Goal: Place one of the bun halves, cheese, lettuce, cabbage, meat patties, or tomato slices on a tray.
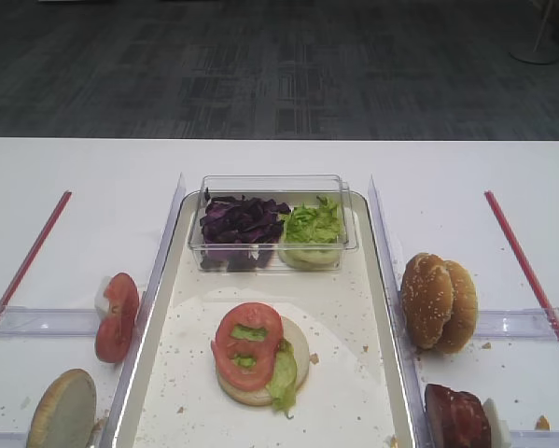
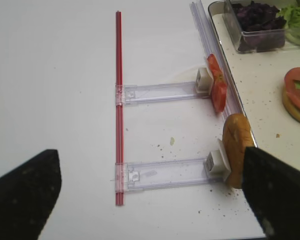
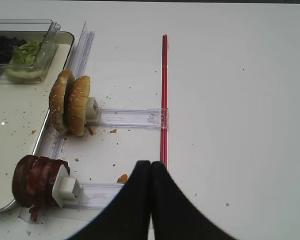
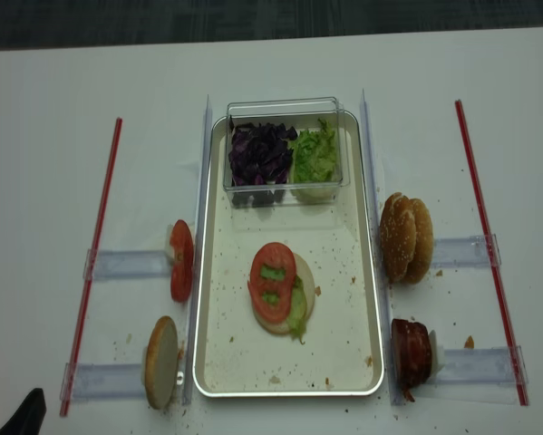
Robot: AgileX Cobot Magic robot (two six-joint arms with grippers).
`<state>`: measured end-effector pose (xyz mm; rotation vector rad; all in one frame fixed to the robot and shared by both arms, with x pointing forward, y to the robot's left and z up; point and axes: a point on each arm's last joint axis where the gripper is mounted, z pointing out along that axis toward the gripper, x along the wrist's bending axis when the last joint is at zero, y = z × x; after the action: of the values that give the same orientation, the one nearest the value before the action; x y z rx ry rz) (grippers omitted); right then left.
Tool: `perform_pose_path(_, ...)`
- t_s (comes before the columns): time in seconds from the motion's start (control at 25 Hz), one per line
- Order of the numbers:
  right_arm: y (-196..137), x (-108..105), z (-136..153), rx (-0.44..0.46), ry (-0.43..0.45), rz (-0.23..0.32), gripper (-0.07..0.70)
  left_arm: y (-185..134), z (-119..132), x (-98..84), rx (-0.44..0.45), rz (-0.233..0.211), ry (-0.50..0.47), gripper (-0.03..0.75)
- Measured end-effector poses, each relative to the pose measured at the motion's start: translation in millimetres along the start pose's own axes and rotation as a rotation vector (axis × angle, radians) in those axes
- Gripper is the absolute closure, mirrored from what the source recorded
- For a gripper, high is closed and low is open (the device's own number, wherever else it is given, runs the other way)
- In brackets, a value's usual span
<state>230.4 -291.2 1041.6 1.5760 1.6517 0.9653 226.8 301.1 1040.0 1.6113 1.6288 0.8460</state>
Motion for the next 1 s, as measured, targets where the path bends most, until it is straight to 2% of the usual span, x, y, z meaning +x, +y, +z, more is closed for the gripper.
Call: perform_pose_path(1.0, 0.0, 0.0, 0.0, 0.0, 0.0, 0.0, 0.595, 0.0, 0.0, 0.0, 0.0, 0.0, 0.0, 0.044)
